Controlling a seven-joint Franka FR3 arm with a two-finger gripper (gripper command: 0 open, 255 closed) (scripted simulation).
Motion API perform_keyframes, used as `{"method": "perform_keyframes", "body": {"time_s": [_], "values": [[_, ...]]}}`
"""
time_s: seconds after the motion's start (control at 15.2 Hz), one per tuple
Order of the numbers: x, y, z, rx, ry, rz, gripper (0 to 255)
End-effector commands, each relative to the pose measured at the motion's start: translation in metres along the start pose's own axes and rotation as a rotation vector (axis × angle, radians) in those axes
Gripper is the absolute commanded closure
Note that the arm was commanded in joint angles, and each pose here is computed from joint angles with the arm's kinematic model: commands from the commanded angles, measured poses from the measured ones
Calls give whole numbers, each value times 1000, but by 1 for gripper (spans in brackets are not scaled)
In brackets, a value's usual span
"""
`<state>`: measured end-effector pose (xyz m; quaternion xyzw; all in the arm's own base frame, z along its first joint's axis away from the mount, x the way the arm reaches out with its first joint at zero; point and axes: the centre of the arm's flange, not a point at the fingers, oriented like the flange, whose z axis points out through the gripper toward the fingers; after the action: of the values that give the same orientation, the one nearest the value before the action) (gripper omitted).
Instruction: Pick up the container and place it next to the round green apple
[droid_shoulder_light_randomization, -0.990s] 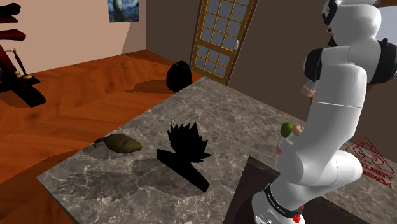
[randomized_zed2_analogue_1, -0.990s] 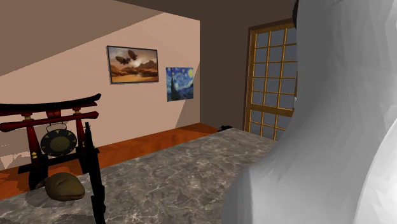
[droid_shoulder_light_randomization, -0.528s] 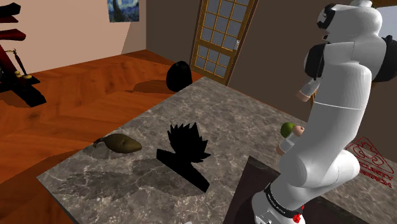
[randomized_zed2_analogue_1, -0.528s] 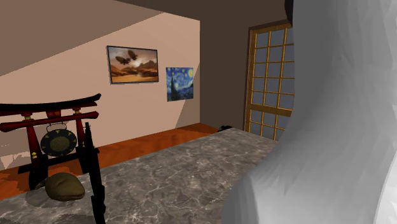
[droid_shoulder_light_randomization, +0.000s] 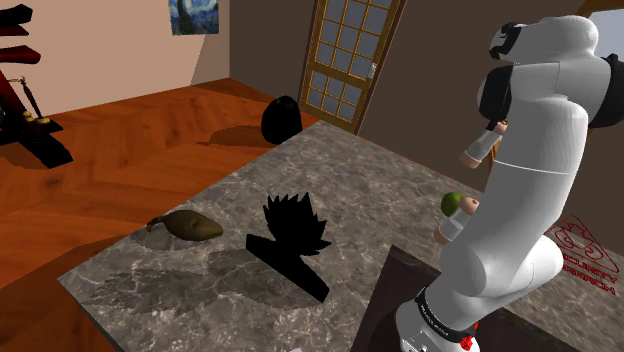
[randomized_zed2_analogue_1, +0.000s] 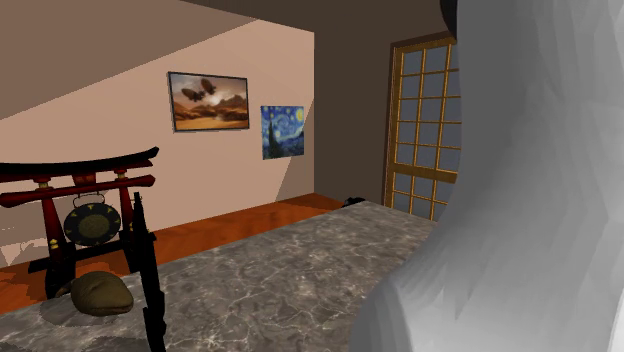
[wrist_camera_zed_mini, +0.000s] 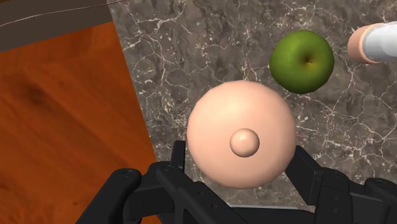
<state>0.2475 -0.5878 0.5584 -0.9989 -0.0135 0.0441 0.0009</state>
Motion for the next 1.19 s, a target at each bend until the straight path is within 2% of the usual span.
{"method": "perform_keyframes", "body": {"time_s": [0.0, 1.12], "values": [[1, 0, 11, -1, 0, 0, 255], [9, 0, 100, -1, 0, 0, 255]]}}
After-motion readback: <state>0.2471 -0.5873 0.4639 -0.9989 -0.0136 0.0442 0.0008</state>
